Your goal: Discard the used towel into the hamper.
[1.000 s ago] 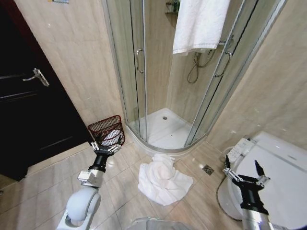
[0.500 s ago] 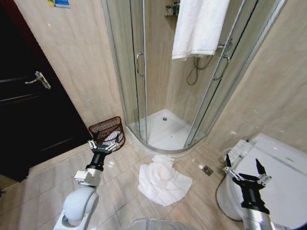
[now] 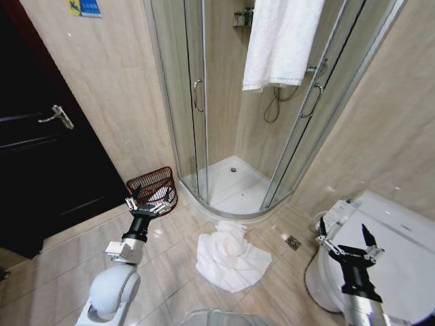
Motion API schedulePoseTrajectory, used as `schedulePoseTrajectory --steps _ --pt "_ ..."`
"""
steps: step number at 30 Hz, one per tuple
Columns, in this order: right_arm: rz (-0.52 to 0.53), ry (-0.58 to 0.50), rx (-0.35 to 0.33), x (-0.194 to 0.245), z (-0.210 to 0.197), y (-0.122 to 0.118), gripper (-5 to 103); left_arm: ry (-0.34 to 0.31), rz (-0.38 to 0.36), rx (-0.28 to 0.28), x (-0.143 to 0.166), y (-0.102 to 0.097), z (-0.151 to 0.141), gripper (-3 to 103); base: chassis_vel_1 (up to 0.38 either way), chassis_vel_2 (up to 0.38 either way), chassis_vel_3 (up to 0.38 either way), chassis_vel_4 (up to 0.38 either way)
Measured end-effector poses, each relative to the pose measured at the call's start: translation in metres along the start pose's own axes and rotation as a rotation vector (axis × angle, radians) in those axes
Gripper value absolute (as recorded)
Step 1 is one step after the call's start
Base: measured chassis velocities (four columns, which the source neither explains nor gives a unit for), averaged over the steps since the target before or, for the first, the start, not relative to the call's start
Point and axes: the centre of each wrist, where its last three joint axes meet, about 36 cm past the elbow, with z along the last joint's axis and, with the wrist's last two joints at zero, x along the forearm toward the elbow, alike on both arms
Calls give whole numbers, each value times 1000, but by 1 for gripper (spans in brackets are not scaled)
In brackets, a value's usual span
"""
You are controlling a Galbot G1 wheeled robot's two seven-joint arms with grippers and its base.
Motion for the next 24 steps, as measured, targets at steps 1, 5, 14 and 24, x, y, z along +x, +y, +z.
schedulePoseTrajectory --steps 1,5,14,24 --pt "0 -1 0 0 0 0 100 0 0 0 0 0 0 100 0 0 0 0" --pt "-2 -1 -2 0 0 1 100 -1 1 1 1 0 -1 100 0 0 0 0" --pt "-4 -9 -2 -1 -5 1 100 0 -1 2 1 -1 -1 100 0 0 0 0" --pt "-8 -13 -4 -3 -8 2 100 -2 -1 3 1 -1 -2 100 0 0 0 0"
